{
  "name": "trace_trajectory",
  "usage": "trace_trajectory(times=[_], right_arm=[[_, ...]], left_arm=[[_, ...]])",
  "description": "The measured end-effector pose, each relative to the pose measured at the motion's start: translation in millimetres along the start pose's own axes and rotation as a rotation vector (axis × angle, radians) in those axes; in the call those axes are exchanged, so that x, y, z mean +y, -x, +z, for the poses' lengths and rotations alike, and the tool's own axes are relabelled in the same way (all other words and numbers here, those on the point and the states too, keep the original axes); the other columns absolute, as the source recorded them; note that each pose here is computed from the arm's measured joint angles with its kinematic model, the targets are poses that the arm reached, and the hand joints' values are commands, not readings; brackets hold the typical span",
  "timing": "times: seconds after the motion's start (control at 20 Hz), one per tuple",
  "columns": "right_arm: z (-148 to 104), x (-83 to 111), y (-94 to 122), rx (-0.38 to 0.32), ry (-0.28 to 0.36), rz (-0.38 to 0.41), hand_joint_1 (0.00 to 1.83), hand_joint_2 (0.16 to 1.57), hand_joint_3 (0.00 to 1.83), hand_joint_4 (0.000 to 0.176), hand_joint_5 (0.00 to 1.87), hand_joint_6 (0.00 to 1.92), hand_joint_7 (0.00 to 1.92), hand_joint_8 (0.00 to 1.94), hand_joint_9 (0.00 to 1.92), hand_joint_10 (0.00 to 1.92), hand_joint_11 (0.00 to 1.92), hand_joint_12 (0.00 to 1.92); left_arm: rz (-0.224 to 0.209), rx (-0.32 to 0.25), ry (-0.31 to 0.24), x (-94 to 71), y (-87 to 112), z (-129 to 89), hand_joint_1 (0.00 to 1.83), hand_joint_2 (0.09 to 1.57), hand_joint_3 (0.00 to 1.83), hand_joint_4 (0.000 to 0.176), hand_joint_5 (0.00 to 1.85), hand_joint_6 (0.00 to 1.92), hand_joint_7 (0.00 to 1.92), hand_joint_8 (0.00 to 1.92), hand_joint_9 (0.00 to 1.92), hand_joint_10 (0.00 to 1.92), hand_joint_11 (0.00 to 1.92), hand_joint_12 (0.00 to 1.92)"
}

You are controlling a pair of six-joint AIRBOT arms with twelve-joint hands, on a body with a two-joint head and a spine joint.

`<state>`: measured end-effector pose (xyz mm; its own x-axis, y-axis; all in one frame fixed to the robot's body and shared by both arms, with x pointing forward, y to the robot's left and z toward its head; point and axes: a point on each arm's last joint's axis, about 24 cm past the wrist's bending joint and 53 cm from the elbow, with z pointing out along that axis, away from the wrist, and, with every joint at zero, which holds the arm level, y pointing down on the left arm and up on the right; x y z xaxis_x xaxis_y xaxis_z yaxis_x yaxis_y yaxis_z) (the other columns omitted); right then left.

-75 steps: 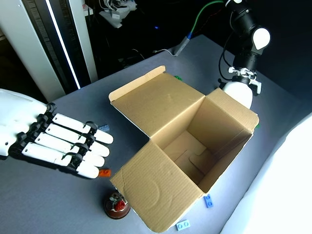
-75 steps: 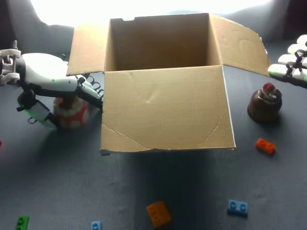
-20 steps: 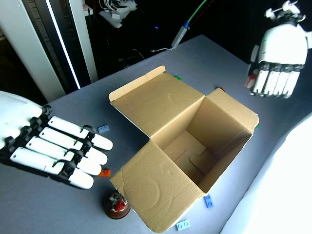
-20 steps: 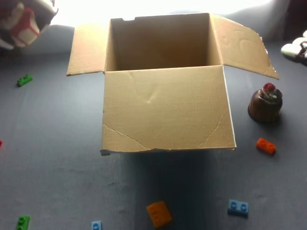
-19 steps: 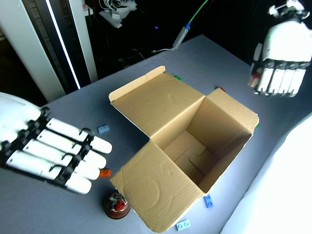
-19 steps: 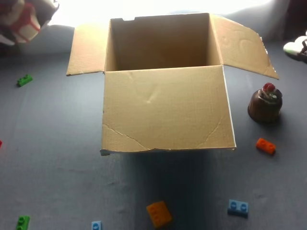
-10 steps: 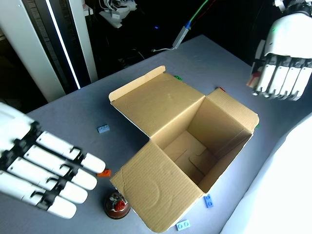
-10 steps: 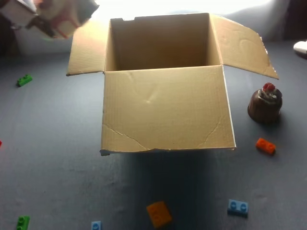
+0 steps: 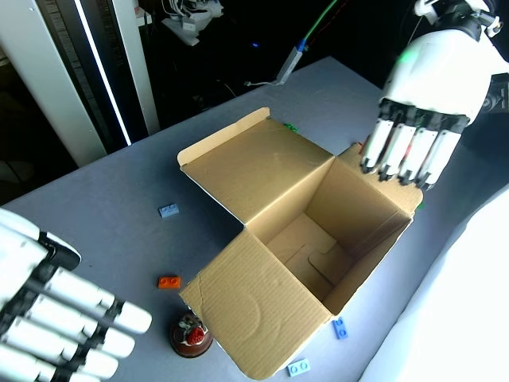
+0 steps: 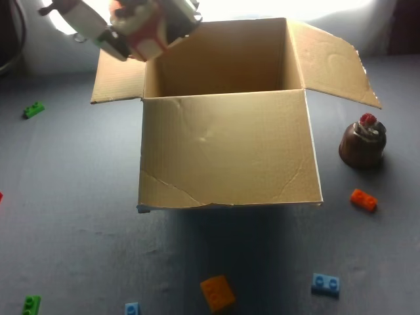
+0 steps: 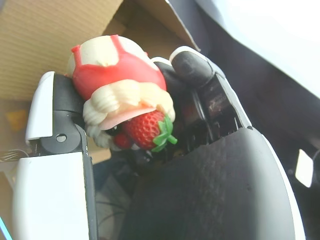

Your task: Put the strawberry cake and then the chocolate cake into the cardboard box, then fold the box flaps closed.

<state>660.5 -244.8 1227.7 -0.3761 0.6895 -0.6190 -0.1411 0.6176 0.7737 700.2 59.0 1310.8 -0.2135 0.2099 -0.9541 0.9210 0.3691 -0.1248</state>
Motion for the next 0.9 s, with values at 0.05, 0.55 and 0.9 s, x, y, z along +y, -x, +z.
trace_trajectory(times=[0.05,0.55,0.9], right_arm=[[3,-5.1,2,0.001,-0.013,0.013,1.02,0.99,0.00,0.021,0.01,0.00,0.10,0.00,0.11,0.00,0.00,0.40],[25,-4.1,-6,0.020,-0.003,0.111,1.04,0.99,0.00,0.019,0.03,0.00,0.12,0.00,0.12,0.00,0.00,0.38],[49,-3.9,-10,0.021,0.011,0.154,1.01,0.99,0.00,0.012,0.01,0.00,0.09,0.00,0.08,0.00,0.00,0.25]], left_arm=[[0.003,0.011,-0.011,-3.5,-1.8,7,1.29,1.32,0.00,0.000,0.62,1.40,0.52,1.73,0.58,1.79,0.40,1.92],[0.037,0.059,-0.041,-12.8,-6.8,57,1.28,1.33,0.00,0.000,0.57,1.45,0.52,1.70,0.61,1.77,0.38,1.92],[0.061,0.077,-0.035,-12.7,-14.7,71,0.54,1.08,0.00,0.019,0.31,0.20,0.42,0.13,0.31,0.58,0.03,1.47]])
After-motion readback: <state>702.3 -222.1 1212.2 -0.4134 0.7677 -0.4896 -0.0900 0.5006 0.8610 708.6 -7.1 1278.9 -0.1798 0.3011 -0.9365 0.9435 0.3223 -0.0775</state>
